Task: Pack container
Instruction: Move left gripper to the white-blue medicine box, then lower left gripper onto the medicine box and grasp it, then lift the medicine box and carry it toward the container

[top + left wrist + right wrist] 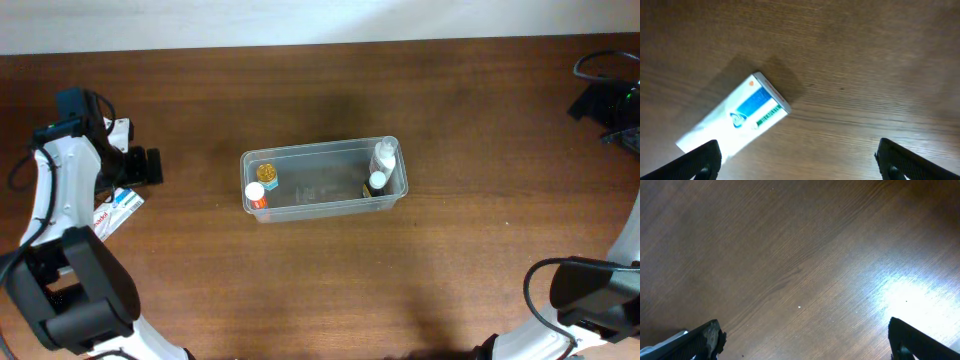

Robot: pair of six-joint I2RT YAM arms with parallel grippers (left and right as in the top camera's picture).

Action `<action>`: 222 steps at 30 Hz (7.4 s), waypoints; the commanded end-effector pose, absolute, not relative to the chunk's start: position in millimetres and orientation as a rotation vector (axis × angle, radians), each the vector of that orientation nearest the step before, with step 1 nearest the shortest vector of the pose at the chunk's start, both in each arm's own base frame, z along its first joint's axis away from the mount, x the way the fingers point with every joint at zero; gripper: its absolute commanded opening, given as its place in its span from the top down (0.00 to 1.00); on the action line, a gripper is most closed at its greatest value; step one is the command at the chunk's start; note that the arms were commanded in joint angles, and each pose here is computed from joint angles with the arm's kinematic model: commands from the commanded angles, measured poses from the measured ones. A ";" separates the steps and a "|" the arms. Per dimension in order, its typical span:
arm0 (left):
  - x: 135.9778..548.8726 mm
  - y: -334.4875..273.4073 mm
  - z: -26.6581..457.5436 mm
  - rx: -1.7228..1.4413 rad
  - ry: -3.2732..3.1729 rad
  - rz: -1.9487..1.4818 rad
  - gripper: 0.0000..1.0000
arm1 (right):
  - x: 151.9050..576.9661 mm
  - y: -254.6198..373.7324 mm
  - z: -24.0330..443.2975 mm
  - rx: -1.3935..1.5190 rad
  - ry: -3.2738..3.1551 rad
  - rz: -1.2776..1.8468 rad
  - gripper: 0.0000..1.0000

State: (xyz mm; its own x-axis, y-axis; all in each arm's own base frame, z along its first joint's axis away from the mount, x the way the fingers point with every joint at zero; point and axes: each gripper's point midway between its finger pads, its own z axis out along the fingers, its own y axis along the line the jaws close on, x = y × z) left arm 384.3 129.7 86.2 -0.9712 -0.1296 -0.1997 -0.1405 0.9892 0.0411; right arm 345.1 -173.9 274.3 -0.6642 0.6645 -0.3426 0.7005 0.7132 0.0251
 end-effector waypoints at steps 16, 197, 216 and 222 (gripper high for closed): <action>346.4 206.0 49.6 -0.205 3.014 0.068 0.01 | 343.7 -174.5 284.0 1.068 2.561 -0.157 0.02; 403.2 93.6 70.4 -0.131 3.065 -0.229 0.63 | 343.7 -174.5 284.0 1.068 2.561 -0.157 0.02; 470.0 -42.9 208.2 0.382 2.754 -0.137 0.63 | 343.7 -174.5 284.0 1.068 2.561 -0.157 0.02; 456.7 -103.7 223.1 0.682 2.690 -0.084 0.63 | 343.7 -174.5 284.0 1.068 2.561 -0.157 0.02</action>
State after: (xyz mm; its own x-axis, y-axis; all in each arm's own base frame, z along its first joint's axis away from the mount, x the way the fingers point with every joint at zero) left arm 460.3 -79.9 216.4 -0.8714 0.3388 -0.3549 0.3698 0.9289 -0.0212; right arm 345.1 -173.9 274.3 -0.6644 0.6642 -0.3426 0.7003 0.7134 0.0250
